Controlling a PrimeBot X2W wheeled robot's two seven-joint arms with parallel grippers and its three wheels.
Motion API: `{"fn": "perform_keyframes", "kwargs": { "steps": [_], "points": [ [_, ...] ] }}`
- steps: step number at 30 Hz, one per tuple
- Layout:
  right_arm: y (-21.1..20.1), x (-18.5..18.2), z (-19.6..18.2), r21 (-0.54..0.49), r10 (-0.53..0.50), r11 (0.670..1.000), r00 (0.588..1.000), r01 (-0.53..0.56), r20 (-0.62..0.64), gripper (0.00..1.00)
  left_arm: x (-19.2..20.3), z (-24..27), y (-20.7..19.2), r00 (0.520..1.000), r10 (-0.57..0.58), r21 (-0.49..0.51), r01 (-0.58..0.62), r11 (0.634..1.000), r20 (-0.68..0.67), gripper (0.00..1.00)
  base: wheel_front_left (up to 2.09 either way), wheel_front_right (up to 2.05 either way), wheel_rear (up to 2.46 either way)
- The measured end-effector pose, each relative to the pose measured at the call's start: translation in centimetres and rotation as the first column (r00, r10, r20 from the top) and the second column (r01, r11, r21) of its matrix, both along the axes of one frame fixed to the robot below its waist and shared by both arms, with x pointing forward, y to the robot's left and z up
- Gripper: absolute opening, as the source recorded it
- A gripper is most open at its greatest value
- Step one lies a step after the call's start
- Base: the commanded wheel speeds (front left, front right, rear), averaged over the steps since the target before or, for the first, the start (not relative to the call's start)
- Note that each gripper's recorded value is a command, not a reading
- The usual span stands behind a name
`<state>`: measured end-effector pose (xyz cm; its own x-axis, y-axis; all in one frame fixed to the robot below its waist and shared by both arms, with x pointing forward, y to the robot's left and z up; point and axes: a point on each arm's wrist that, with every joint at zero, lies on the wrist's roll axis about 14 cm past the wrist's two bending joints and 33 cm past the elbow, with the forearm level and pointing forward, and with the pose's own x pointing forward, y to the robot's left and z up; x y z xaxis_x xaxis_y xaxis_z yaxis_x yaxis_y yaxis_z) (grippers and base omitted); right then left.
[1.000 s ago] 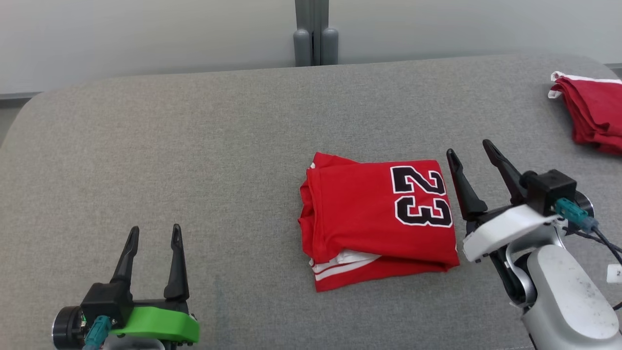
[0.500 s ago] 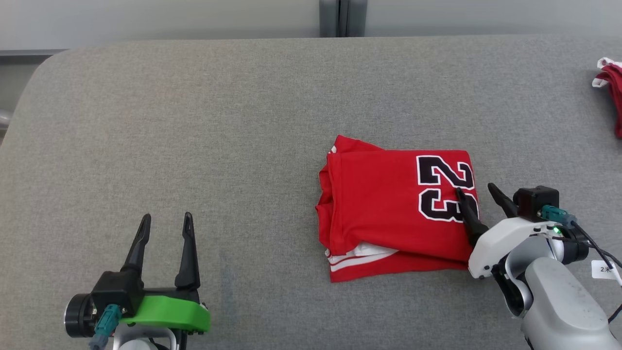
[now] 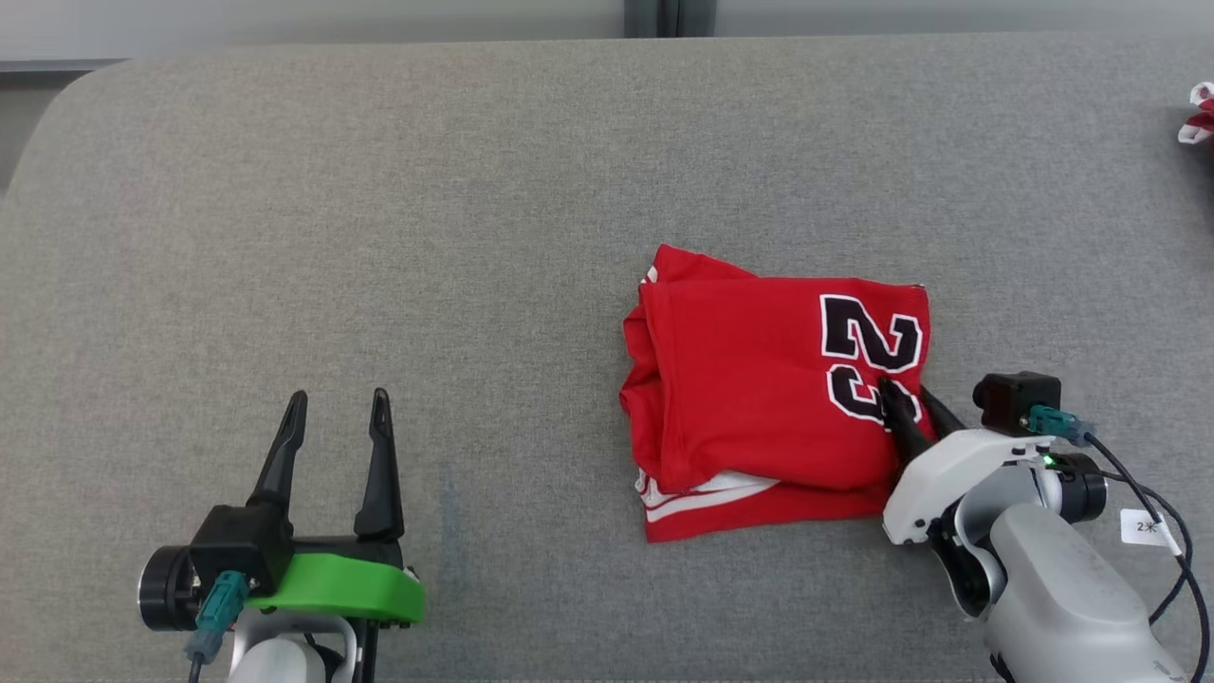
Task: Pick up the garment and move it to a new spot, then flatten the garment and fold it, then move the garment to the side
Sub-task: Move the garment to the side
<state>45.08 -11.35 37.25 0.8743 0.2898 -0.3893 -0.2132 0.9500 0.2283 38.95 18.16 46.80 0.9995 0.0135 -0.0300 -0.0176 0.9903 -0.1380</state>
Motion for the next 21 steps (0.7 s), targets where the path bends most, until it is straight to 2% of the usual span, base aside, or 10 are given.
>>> {"fn": "perform_keyframes", "kwargs": {
  "steps": [4,9,16,21],
  "points": [
    [0.0,1.0,0.3,-0.010,0.019,1.000,1.000,-0.018,0.024,0.00,0.3,-0.4,-0.1,1.000,0.003,-0.004,-0.003,1.000,-0.011,1.00,0.00,0.00,0.00],
    [-1.7,4.4,2.0,-0.091,0.065,0.994,0.993,-0.056,0.099,0.00,1.8,-0.6,-0.9,1.000,-0.016,-0.009,0.016,1.000,-0.007,1.00,0.00,0.00,0.00],
    [-6.8,9.6,4.5,-0.266,0.128,0.961,0.975,-0.077,0.180,0.00,4.7,-1.9,-2.8,0.997,-0.070,-0.003,0.070,0.998,-0.018,1.00,0.00,0.00,0.00],
    [-12.3,12.6,7.0,-0.377,0.127,0.926,0.964,-0.031,0.233,0.00,7.1,-3.4,-4.6,0.992,-0.122,0.007,0.123,0.992,-0.029,1.00,0.00,0.00,0.00]
  ]
}}
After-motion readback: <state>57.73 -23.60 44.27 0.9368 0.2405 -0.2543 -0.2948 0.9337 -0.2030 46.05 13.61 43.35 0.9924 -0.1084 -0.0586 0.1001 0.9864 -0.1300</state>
